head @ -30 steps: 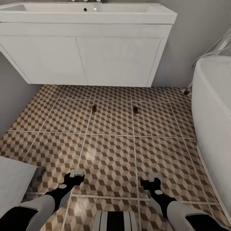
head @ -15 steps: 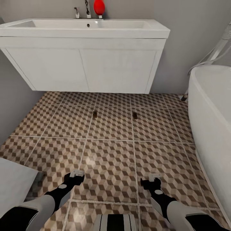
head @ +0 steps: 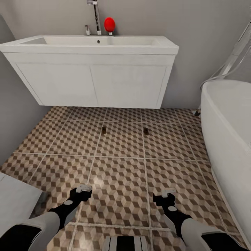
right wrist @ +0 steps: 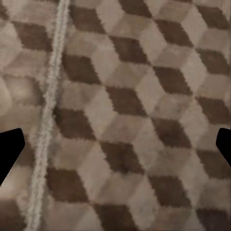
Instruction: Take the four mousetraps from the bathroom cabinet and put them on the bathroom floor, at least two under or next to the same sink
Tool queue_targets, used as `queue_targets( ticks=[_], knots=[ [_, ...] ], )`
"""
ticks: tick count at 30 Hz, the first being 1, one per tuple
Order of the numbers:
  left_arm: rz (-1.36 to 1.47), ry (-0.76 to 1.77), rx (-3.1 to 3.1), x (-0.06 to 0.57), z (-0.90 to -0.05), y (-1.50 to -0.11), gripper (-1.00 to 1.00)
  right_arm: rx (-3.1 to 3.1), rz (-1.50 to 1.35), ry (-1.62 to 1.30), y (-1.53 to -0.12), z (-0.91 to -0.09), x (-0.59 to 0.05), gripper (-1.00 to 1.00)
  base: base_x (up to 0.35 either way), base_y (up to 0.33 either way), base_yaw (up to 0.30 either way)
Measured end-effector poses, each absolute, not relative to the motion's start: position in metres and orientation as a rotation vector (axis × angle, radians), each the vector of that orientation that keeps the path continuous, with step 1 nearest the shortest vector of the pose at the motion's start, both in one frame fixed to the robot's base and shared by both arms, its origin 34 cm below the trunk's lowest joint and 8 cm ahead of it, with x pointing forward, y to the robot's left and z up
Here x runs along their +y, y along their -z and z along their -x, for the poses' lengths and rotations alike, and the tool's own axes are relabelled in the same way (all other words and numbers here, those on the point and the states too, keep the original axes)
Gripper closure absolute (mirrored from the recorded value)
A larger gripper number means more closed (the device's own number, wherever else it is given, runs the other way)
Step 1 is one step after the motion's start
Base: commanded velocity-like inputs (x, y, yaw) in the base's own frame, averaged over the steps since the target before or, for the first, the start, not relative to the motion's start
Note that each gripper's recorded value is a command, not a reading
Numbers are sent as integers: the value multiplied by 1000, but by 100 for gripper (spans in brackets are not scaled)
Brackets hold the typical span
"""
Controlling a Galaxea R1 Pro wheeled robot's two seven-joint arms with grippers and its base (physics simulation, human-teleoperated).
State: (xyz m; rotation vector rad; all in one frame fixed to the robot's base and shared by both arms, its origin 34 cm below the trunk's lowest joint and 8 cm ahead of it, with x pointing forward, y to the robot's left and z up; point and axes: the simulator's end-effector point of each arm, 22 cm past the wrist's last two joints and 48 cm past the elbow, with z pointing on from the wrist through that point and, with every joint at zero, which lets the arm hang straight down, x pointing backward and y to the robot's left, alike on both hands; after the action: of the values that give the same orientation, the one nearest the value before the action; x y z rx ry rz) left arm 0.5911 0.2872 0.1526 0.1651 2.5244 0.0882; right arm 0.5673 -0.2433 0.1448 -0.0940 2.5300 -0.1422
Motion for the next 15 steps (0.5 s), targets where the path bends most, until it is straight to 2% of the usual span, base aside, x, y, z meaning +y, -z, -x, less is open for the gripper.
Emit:
queue_targets(
  ticks=[15],
  knots=[
    [-159, -94, 2465, 288, -611, -186, -100, 2471, 87, 144, -176, -588, -244, -100, 0, 0, 0]
  ],
)
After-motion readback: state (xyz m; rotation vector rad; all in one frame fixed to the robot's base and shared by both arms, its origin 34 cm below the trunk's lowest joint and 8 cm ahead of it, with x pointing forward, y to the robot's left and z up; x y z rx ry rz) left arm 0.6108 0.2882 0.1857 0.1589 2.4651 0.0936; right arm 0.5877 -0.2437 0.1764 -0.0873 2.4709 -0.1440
